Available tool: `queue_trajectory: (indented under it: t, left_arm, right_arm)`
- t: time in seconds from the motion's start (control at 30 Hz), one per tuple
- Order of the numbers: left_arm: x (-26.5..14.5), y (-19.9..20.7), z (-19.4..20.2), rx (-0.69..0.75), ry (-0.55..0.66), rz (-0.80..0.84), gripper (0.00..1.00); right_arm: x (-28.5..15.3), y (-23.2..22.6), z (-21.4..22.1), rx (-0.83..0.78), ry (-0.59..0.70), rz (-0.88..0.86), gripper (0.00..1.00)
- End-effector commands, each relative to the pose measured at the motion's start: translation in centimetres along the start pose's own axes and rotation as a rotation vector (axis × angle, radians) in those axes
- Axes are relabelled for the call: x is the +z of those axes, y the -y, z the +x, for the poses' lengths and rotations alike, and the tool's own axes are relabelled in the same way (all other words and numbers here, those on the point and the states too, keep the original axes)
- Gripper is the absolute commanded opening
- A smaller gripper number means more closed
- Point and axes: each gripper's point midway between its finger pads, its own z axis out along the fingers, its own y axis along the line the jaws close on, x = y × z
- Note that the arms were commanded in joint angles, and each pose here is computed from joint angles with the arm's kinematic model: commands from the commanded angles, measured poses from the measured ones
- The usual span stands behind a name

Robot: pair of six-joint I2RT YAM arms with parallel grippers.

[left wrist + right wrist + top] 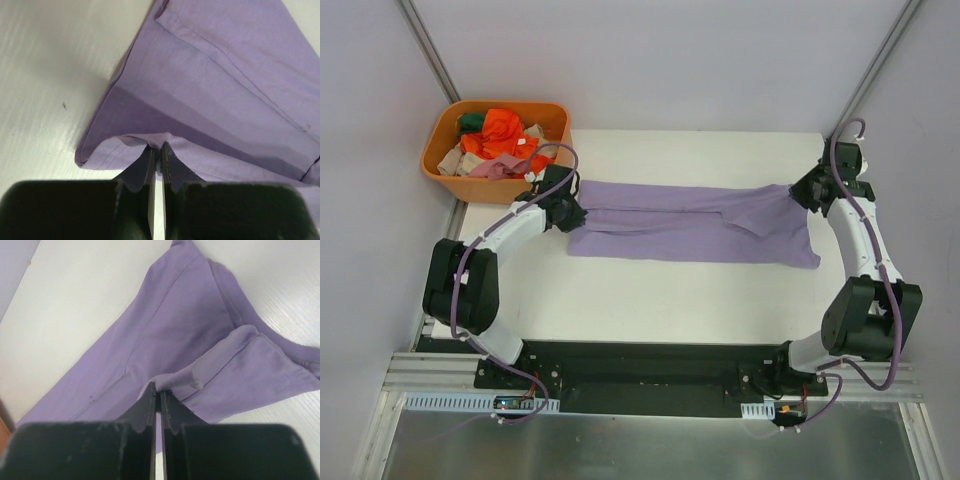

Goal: Fold and stack the t-shirts

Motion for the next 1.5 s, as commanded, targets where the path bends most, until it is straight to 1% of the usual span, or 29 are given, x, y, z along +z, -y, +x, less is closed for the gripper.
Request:
queue_trajectory:
  t: [0.0, 0.17, 0.3, 0.37, 0.43, 0.47, 0.5, 0.57, 0.6, 0.63, 0.67, 0.7, 0.73, 0.8, 0.87, 0.9, 0.93, 0.97, 1.0, 1.1, 1.2, 1.27, 1.33, 1.47]
  left_arm:
    - [0.3, 1.3, -1.9, 0.020, 0.030, 0.018, 0.00]
    - [1.4, 1.4, -2.2, 0.026, 0.018, 0.006, 0.00]
    - [2.3, 1.4, -2.6, 0.029, 0.016, -0.007, 0.00]
    - [2.8, 1.2, -2.8, 0.022, 0.021, -0.023, 0.03]
    - [3.4, 1.1, -3.0, 0.025, 0.023, -0.038, 0.15]
    - [3.7, 1.2, -3.1, 0.032, 0.019, -0.041, 0.16]
    - [4.1, 1.2, -3.4, 0.034, 0.020, -0.047, 0.20]
    - [4.6, 1.4, -3.7, 0.038, 0.019, -0.050, 0.39]
    - [4.6, 1.6, -4.1, 0.037, 0.028, -0.054, 0.45]
    - [4.4, 1.6, -4.4, 0.038, 0.032, -0.054, 0.54]
    - [4.0, 1.8, -4.5, 0.041, 0.035, -0.049, 0.65]
    - [3.6, 2.0, -4.6, 0.040, 0.041, -0.038, 0.73]
    - [3.1, 2.2, -4.6, 0.044, 0.040, -0.022, 0.84]
    - [2.1, 2.4, -4.4, 0.054, 0.040, -0.002, 0.99]
    - [1.2, 2.5, -4.1, 0.061, 0.038, 0.020, 0.99]
    - [0.9, 2.5, -3.7, 0.064, 0.030, 0.027, 0.99]
    - [0.6, 2.4, -3.2, 0.065, 0.020, 0.036, 0.99]
    - [0.3, 2.4, -2.8, 0.064, 0.011, 0.046, 0.99]
    - [0.1, 2.5, -2.3, 0.071, -0.001, 0.058, 0.99]
    - [-0.6, 3.0, -1.0, 0.098, -0.029, 0.093, 0.99]
    - [-1.1, 3.7, 0.5, 0.133, -0.044, 0.119, 0.99]
    - [-1.0, 4.3, 1.5, 0.168, -0.054, 0.134, 0.99]
    - [-0.8, 5.1, 2.8, 0.194, -0.098, 0.170, 0.99]
    - [0.6, 5.1, 3.8, 0.213, -0.127, 0.163, 0.99]
  right_arm:
    - [0.2, -1.4, -3.1, -0.009, 0.095, -0.004, 0.01]
    - [2.0, -1.6, -3.4, 0.002, 0.086, 0.016, 0.01]
    - [4.5, -1.8, -3.1, 0.021, 0.058, 0.031, 0.01]
    - [6.0, -1.8, -2.9, 0.027, 0.036, 0.045, 0.01]
    - [7.3, -2.1, -2.8, 0.034, 0.018, 0.049, 0.02]
    - [8.0, -2.2, -2.7, 0.039, 0.012, 0.054, 0.03]
    - [8.6, -2.3, -2.7, 0.039, 0.011, 0.058, 0.04]
    - [10.2, -2.5, -3.0, 0.042, 0.013, 0.062, 0.08]
    - [11.1, -2.8, -3.3, 0.040, 0.015, 0.062, 0.11]
    - [11.7, -2.9, -3.5, 0.033, 0.015, 0.067, 0.14]
    - [12.0, -3.2, -4.0, 0.022, 0.016, 0.071, 0.25]
    - [12.1, -3.4, -4.2, 0.004, 0.006, 0.078, 0.34]
    - [11.8, -3.9, -4.7, -0.019, -0.002, 0.072, 0.44]
    - [10.9, -4.5, -4.7, -0.071, -0.020, 0.052, 0.58]
    - [9.7, -4.3, -4.3, -0.110, -0.017, 0.052, 0.81]
    - [9.0, -4.2, -4.0, -0.124, -0.020, 0.041, 0.87]
    - [8.5, -3.9, -3.1, -0.131, -0.043, 0.034, 0.91]
    - [7.8, -3.7, -2.3, -0.136, -0.064, 0.016, 0.92]
    - [7.3, -3.4, -1.2, -0.137, -0.094, -0.003, 0.96]
    - [6.3, -2.9, 2.7, -0.127, -0.202, -0.071, 0.99]
    - [5.8, -2.3, 5.8, -0.114, -0.267, -0.105, 0.99]
    - [5.9, -2.2, 7.4, -0.117, -0.289, -0.126, 0.99]
    - [6.3, -2.0, 8.8, -0.110, -0.326, -0.133, 0.99]
    - [7.7, -2.2, 10.7, -0.102, -0.385, -0.151, 0.98]
